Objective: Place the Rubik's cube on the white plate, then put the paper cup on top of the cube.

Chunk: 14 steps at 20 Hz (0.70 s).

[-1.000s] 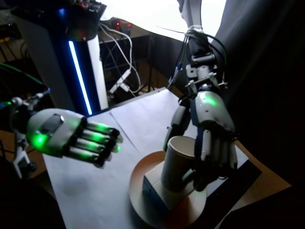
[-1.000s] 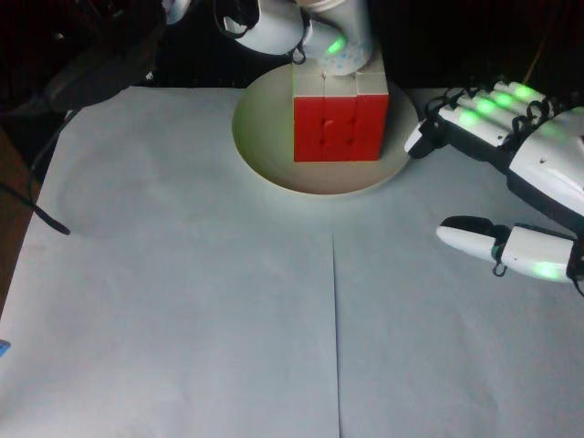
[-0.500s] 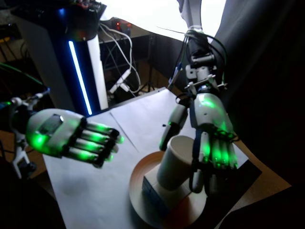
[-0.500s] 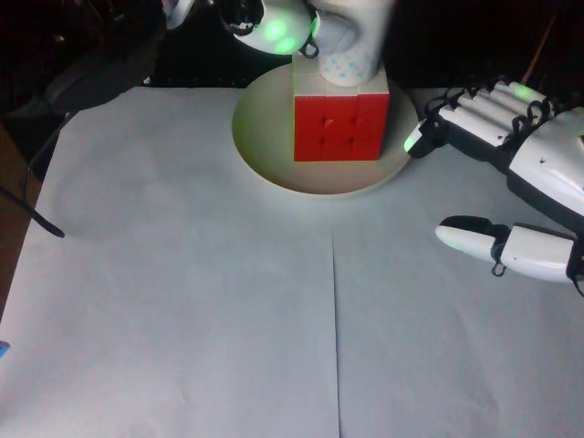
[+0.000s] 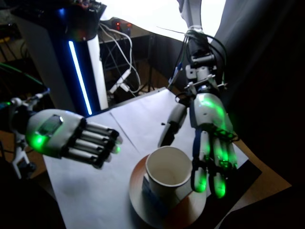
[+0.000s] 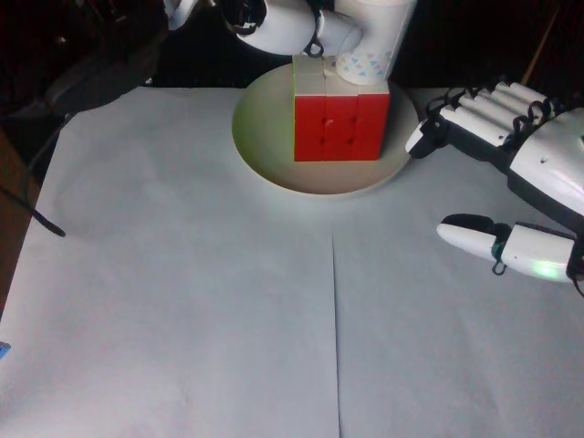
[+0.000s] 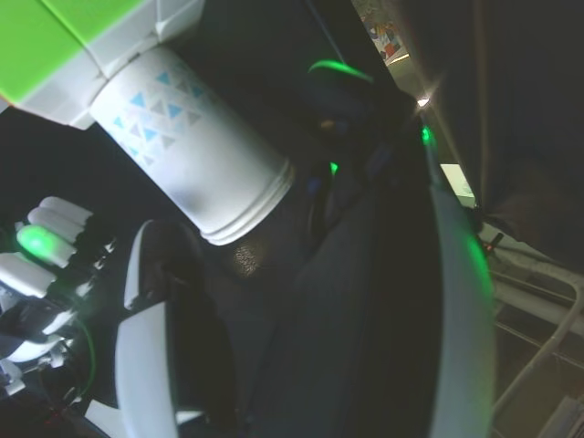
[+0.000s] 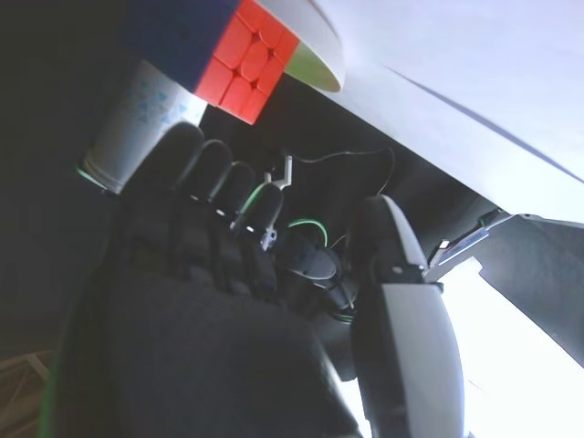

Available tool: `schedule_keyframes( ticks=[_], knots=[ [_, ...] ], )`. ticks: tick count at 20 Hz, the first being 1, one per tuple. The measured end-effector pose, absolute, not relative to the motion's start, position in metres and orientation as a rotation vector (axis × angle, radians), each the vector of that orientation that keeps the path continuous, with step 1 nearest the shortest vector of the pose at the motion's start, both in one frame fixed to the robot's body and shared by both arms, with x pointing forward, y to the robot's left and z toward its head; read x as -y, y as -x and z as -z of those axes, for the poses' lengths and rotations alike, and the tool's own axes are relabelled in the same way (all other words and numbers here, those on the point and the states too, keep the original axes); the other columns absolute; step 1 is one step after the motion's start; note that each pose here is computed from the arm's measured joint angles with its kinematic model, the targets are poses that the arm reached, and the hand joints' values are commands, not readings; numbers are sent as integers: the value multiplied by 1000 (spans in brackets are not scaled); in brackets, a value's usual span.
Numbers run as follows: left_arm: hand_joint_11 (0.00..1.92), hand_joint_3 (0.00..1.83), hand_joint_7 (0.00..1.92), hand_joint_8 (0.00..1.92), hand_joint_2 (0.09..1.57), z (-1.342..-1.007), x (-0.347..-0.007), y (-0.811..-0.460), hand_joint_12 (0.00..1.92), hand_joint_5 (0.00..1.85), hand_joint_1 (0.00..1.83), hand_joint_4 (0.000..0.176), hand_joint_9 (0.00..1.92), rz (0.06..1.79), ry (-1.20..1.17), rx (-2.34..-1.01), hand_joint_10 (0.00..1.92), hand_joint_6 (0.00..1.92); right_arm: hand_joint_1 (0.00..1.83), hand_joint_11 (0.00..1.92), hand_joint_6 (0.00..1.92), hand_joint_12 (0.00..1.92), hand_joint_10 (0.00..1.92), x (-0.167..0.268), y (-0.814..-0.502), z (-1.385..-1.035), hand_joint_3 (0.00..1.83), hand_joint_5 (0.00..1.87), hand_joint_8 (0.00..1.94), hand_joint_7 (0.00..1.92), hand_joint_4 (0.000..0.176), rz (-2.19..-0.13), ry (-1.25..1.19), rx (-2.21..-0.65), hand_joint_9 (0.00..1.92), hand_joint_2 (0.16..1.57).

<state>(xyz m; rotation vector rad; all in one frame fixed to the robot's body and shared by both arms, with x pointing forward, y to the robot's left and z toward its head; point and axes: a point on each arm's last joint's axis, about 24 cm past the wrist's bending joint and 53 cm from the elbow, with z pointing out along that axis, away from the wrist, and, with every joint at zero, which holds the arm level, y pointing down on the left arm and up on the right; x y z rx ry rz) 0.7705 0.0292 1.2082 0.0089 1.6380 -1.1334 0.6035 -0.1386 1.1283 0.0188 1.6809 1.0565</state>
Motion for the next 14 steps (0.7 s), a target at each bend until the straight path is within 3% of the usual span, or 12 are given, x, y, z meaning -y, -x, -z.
schedule_keyframes(
  ticks=[1,3,4,5,6,7,8,9,11,12,13,14],
  knots=[
    [0,0,0,0,1071,-1209,-29,-769,1442,0,617,155,12,1137,-12,-1635,52,0,757,0,1132,1519,1276,139,-604,-1128,1,0,1108,72,0,-1057,-20,-1680,123,1290],
    [0,0,0,0,1066,-1218,-37,-765,934,0,590,175,0,1147,-18,-1611,0,0,757,0,1047,1313,1254,139,-604,-1128,0,0,1131,55,0,-1056,-21,-1681,62,1265],
    [0,1,0,0,1075,-1224,-41,-762,529,0,587,165,0,1159,-19,-1592,0,0,749,0,1011,1248,1235,139,-604,-1128,0,0,1113,50,0,-1055,-20,-1681,34,1241],
    [0,0,0,0,1068,-1232,-50,-758,53,0,607,156,0,1170,-19,-1564,0,0,716,0,852,1259,1058,140,-604,-1130,0,0,755,84,0,-1052,-18,-1680,47,1246],
    [0,0,0,0,1057,-1236,-53,-756,10,0,566,158,0,1180,-19,-1548,0,0,693,0,687,1206,897,141,-603,-1131,0,0,487,134,0,-1051,-17,-1678,38,1244],
    [0,0,0,0,1059,-1245,-66,-749,0,0,502,174,0,1192,-21,-1516,0,0,576,0,304,1113,532,145,-603,-1139,2,35,82,230,17,-1049,-17,-1658,108,1256],
    [0,6,0,0,1079,-1248,-69,-747,0,0,518,168,0,1199,-21,-1504,0,0,491,0,131,956,436,148,-602,-1142,2,20,28,175,16,-1047,-16,-1648,85,1262],
    [1,22,0,0,1129,-1254,-77,-740,0,0,569,150,0,1215,-18,-1479,0,0,317,0,2,702,150,152,-602,-1148,3,0,0,51,21,-1043,-17,-1631,89,1283],
    [0,14,0,0,1132,-1264,-89,-726,0,0,569,176,0,1228,-31,-1427,0,0,164,0,0,39,0,157,-602,-1157,1,0,0,0,41,-1042,-26,-1601,0,1308],
    [0,18,0,0,1145,-1267,-96,-720,0,0,574,176,0,1225,-37,-1409,0,0,73,0,0,0,0,160,-601,-1162,0,0,0,0,99,-1042,-25,-1588,0,1289],
    [2,13,0,0,1146,-1268,-102,-714,0,0,551,131,0,1224,-43,-1393,0,0,68,0,0,0,0,163,-601,-1167,0,0,0,0,120,-1038,-25,-1574,0,1271],
    [0,7,0,0,1138,-1268,-110,-711,0,0,519,116,0,1218,-42,-1383,0,0,61,0,0,0,0,165,-600,-1172,0,0,0,0,127,-1031,-21,-1556,0,1278]
  ],
)
